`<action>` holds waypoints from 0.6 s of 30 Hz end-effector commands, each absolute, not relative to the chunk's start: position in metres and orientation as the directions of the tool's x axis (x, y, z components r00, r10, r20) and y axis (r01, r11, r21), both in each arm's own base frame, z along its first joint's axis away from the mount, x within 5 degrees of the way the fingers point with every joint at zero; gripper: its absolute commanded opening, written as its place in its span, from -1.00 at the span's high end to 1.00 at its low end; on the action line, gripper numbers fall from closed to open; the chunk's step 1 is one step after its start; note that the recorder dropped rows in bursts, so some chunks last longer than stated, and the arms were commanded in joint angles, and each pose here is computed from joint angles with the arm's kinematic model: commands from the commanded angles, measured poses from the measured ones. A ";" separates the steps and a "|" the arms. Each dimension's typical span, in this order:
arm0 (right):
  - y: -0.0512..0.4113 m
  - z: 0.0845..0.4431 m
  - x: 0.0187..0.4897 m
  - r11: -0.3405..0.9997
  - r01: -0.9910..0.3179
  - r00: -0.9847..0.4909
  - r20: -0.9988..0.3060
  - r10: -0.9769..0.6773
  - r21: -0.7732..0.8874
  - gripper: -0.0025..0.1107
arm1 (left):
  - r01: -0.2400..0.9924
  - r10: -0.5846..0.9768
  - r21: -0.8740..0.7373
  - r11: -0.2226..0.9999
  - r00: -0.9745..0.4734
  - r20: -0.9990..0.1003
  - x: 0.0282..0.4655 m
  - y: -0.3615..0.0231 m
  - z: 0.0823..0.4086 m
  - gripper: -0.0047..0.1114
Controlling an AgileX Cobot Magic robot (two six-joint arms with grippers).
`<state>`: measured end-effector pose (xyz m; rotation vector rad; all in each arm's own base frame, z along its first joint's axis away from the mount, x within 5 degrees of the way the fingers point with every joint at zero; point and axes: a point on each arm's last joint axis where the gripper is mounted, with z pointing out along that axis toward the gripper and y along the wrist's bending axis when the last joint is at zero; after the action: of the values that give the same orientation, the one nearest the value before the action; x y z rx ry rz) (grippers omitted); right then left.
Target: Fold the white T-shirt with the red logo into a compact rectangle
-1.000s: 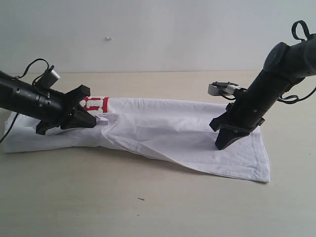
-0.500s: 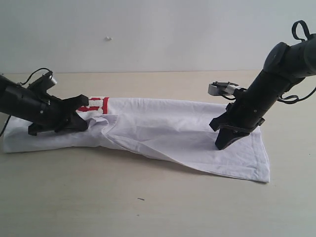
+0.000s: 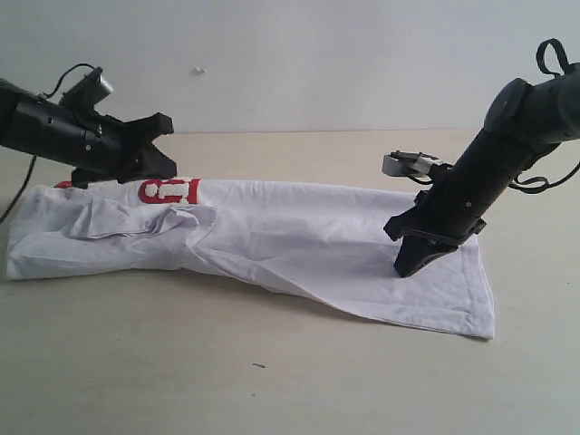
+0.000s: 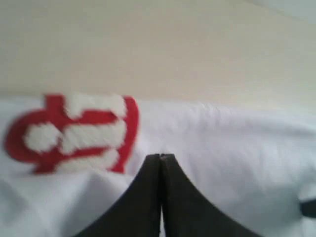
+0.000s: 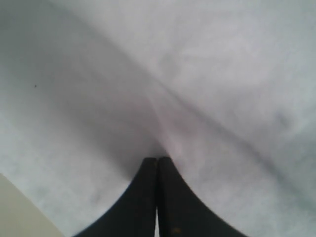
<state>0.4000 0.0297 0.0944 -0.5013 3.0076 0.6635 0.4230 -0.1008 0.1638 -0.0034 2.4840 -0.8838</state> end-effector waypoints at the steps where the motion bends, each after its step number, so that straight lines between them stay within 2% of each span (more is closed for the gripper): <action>1: 0.026 0.068 0.390 0.861 -0.330 -0.933 0.005 -0.360 0.386 0.96 | 0.171 0.036 -0.552 0.816 -0.968 -0.248 0.398 -0.110 0.152 0.92; 3: 0.026 0.068 0.391 0.863 -0.331 -0.934 0.000 -0.358 0.383 0.96 | 0.161 0.073 -0.475 0.865 -0.977 -0.199 0.394 -0.102 0.147 0.92; 5: 0.026 0.068 0.391 0.863 -0.333 -0.934 -0.004 -0.358 0.380 0.96 | 0.183 0.128 -0.467 0.865 -0.981 -0.148 0.387 -0.101 0.146 0.92; 7: 0.026 0.068 0.391 0.864 -0.333 -0.934 -0.007 -0.357 0.377 0.96 | 0.195 0.135 -0.429 0.882 -0.977 -0.167 0.389 -0.098 0.143 0.92; 12: 0.026 0.068 0.391 0.863 -0.333 -0.934 -0.005 -0.358 0.379 0.96 | 0.159 0.045 -0.428 0.890 -0.963 -0.264 0.401 -0.100 0.144 0.92; 18: 0.026 0.068 0.391 0.863 -0.333 -0.934 -0.004 -0.358 0.380 0.96 | 0.170 0.082 -0.471 0.866 -0.976 -0.202 0.395 -0.127 0.123 0.92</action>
<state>0.3999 0.0299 0.0945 -0.4962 3.0091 0.6672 0.3961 -0.1151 0.1272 0.1709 2.8582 -0.7142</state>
